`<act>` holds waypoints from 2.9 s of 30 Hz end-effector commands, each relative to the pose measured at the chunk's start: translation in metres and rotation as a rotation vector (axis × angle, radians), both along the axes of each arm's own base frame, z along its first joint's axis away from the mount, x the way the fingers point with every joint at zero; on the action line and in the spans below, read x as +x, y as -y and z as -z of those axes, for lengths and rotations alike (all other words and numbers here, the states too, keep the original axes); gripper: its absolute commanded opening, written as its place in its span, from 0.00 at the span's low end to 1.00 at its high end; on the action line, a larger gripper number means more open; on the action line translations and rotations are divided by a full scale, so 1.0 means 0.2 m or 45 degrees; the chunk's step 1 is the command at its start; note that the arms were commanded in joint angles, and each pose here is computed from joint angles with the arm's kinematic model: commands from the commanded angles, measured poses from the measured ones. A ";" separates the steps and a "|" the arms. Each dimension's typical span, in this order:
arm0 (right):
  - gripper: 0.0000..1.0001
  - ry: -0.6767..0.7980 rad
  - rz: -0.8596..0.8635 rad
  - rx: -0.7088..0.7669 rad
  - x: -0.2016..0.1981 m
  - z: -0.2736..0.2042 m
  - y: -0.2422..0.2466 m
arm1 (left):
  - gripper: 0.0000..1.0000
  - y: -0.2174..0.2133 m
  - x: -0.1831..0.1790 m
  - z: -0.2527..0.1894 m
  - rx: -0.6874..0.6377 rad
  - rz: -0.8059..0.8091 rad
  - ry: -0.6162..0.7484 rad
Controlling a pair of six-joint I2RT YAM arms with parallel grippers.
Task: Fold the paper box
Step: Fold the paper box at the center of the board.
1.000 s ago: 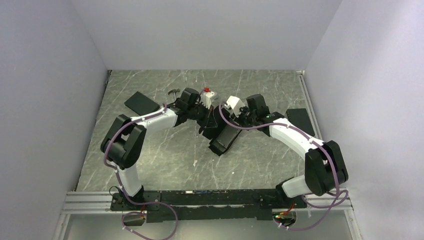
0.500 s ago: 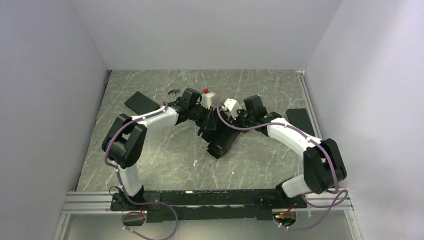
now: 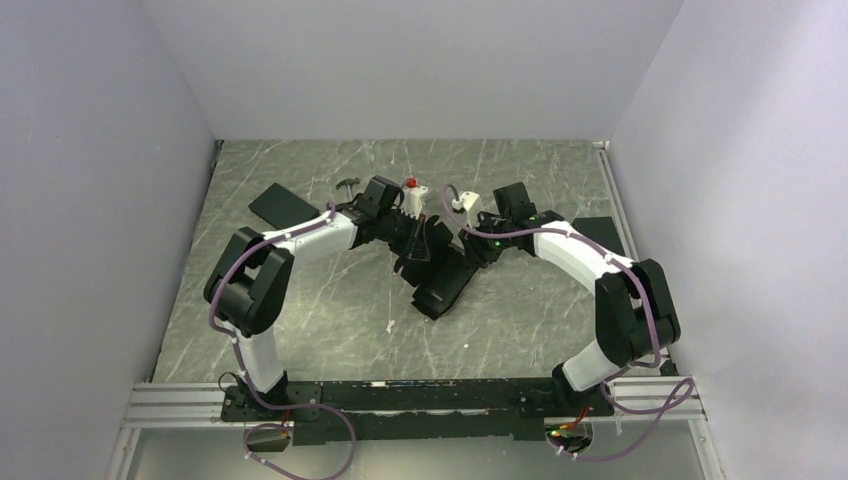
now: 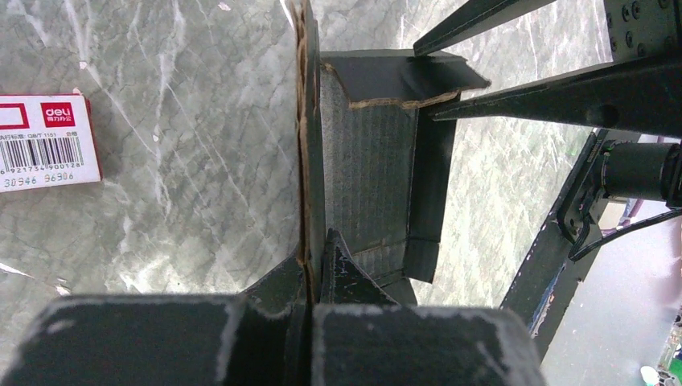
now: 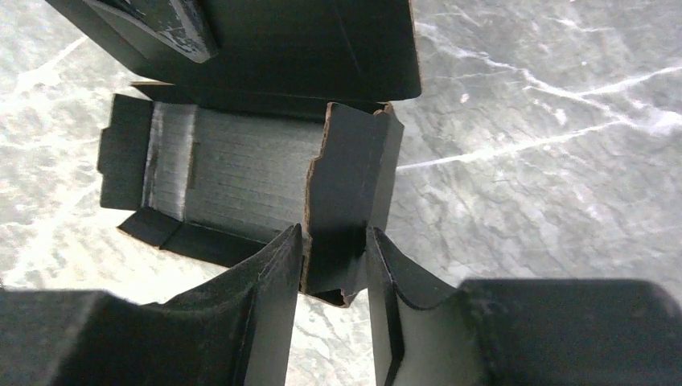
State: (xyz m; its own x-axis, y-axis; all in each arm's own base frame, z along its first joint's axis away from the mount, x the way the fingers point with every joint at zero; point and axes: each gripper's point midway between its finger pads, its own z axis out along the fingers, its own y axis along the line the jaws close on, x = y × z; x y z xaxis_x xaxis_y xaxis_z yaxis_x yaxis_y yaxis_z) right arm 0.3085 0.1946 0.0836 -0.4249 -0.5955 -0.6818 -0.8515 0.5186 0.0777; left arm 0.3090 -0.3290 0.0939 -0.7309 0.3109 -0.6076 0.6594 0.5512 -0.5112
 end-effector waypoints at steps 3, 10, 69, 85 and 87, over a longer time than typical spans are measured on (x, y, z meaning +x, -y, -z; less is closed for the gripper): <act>0.40 -0.203 -0.095 0.210 -0.10 -0.07 -0.12 | 0.00 0.07 0.09 -0.11 -0.050 0.003 0.106; 0.42 -0.290 -0.051 0.288 -0.07 -0.08 -0.10 | 0.00 0.08 0.08 -0.10 -0.034 0.016 0.110; 0.45 -0.884 0.355 0.602 0.04 0.10 -0.03 | 0.00 0.12 0.08 -0.03 0.060 0.014 0.102; 0.40 -0.750 0.298 0.420 0.02 0.15 -0.04 | 0.00 0.11 0.08 -0.04 0.143 -0.003 0.120; 0.43 -0.748 0.297 0.419 0.02 0.15 -0.04 | 0.00 0.10 0.09 -0.03 0.165 -0.012 0.126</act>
State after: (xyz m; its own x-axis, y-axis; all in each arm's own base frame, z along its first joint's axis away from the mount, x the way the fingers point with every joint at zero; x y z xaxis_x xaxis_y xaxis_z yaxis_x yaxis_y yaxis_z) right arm 0.3200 0.1992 0.0528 -0.8760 -0.2051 -0.4366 -0.4717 0.5534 0.6865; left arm 0.3016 -0.3369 0.0826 -0.7452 0.3951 -0.5372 0.6486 0.6164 -0.4465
